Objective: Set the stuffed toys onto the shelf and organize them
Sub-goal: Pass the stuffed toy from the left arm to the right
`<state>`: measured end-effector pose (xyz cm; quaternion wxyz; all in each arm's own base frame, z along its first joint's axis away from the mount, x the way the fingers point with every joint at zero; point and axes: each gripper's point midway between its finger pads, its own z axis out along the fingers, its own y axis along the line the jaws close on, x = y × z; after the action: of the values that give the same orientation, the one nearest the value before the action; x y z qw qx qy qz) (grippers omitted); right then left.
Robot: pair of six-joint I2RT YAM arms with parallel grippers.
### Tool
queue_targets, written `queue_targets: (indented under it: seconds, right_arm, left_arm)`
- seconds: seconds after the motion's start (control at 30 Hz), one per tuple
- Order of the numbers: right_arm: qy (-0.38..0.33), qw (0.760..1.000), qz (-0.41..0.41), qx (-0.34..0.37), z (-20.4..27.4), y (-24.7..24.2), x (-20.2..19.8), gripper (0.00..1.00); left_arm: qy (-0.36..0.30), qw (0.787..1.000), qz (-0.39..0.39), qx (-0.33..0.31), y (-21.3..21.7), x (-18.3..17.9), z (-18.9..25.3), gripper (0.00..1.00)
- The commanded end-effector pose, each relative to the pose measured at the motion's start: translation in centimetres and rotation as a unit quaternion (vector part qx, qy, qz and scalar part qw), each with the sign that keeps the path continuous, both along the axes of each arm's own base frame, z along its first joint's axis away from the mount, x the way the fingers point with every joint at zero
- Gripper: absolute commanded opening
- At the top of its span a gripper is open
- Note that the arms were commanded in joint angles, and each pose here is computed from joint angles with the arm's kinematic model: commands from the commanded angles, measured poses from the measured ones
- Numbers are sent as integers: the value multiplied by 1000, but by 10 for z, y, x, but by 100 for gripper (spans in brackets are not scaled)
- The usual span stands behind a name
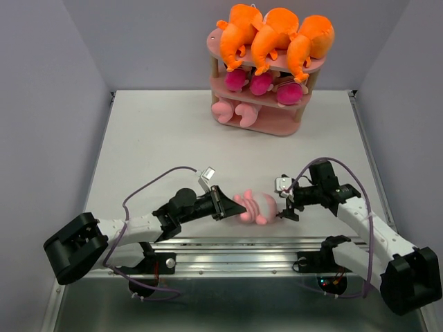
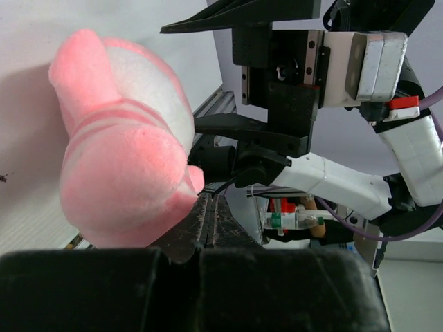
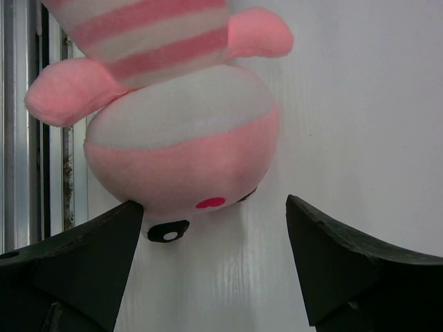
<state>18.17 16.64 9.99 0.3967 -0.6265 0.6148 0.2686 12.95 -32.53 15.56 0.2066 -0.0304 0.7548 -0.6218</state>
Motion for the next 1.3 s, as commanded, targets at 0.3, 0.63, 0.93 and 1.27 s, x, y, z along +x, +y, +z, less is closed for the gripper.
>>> queue_targets:
  seconds: [0.3, 0.63, 0.93, 1.27]
  right_arm:
    - [7, 1000, -11, -14, 2, 28, 24, 19]
    - [21, 1000, 11, -2, 29, 24, -3, 1]
    - [3, 999, -31, -18, 43, 16, 7, 1]
    - [16, 989, -136, -47, 68, 2, 37, 1]
  left_arm:
    - [-27, 998, -6, -49, -8, -2, 26, 0]
    - [-120, 990, 53, 54, 17, 19, 26, 37]
    - [-245, 953, 85, 159, 51, 35, 50, 62]
    - [-409, 875, 76, 248, 59, 42, 70, 73]
